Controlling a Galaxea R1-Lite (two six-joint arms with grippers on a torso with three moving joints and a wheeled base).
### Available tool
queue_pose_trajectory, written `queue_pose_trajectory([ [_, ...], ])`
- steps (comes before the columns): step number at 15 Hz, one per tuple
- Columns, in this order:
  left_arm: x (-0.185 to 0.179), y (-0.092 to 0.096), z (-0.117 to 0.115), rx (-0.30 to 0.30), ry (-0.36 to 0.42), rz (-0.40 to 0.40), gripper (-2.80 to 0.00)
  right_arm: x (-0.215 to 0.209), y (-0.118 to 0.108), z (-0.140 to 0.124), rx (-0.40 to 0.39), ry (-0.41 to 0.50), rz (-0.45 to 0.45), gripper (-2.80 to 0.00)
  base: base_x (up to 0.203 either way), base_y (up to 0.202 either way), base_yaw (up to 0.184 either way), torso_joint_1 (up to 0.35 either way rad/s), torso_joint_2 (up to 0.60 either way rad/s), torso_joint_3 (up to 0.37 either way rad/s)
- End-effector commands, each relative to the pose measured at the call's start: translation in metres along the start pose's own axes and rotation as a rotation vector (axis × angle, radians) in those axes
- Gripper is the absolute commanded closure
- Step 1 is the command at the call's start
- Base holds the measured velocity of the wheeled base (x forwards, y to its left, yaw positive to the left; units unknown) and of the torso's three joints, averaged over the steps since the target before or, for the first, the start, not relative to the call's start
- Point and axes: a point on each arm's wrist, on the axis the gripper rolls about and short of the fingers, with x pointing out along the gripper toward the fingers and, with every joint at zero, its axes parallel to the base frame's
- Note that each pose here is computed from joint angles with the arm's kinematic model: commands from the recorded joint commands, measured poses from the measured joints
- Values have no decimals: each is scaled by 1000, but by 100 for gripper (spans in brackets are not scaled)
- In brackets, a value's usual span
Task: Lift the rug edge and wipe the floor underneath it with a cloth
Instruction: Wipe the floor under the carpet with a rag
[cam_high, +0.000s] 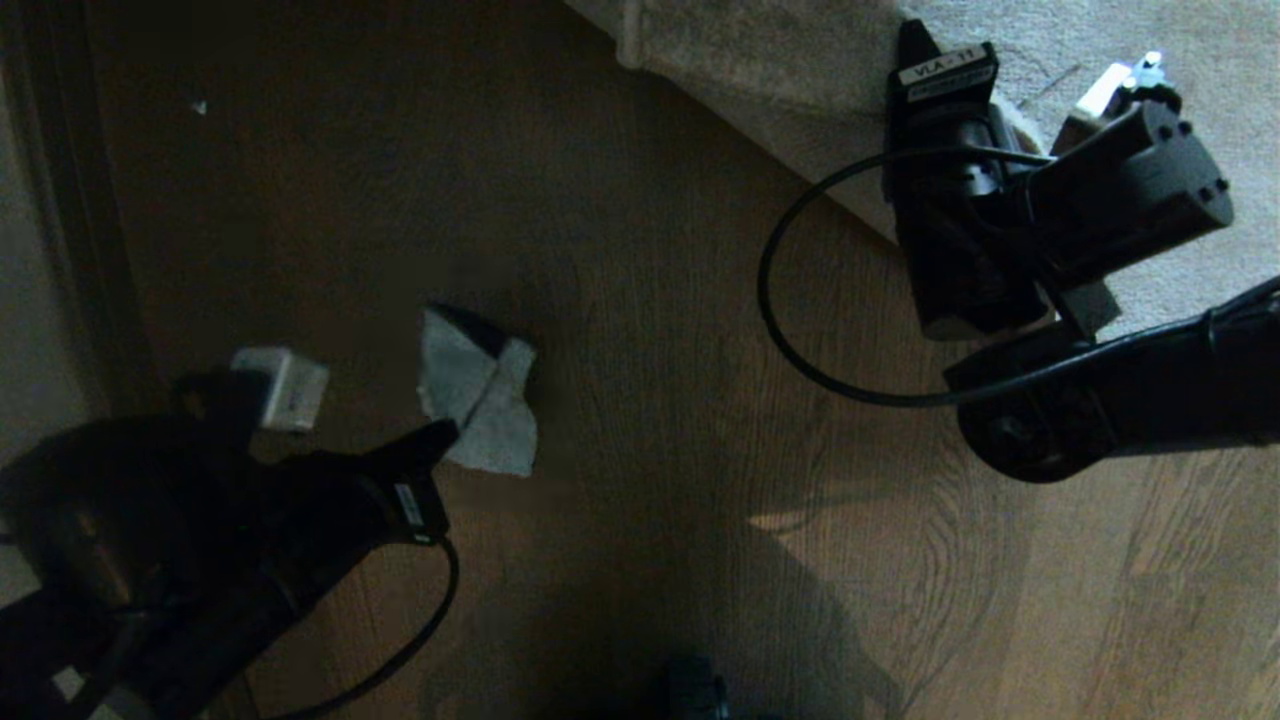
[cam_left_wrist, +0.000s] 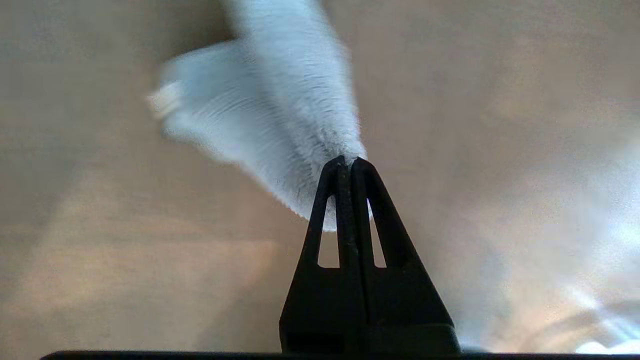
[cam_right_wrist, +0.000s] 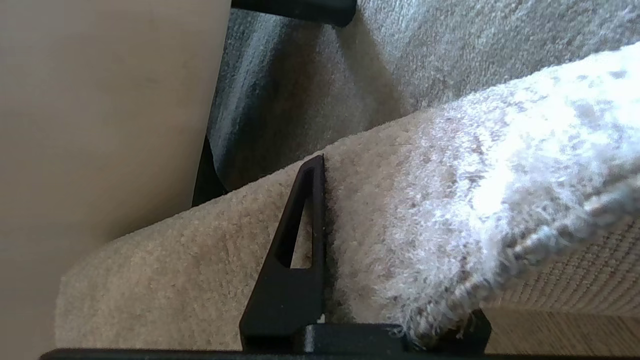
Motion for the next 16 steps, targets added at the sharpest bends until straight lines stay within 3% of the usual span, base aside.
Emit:
queue_pose_trajectory([
  [1, -8, -15, -2, 4, 4, -78, 0, -1, 4, 1, 25, -26, 30, 0, 0, 0, 0, 0, 0, 0],
  [6, -8, -63, -32, 62, 133, -284, 0, -1, 2, 1, 22, -28, 25, 0, 0, 0, 0, 0, 0, 0],
  [10, 15, -115, -48, 89, 174, -403, 0, -1, -2, -2, 13, -24, 19, 0, 0, 0, 0, 0, 0, 0],
  [13, 34, -146, -59, 96, 180, -449, 0, -1, -4, -2, 9, -23, 14, 0, 0, 0, 0, 0, 0, 0],
  [16, 49, -154, -63, 72, 170, -441, 0, 1, -6, -3, 7, -28, 15, 0, 0, 0, 0, 0, 0, 0],
])
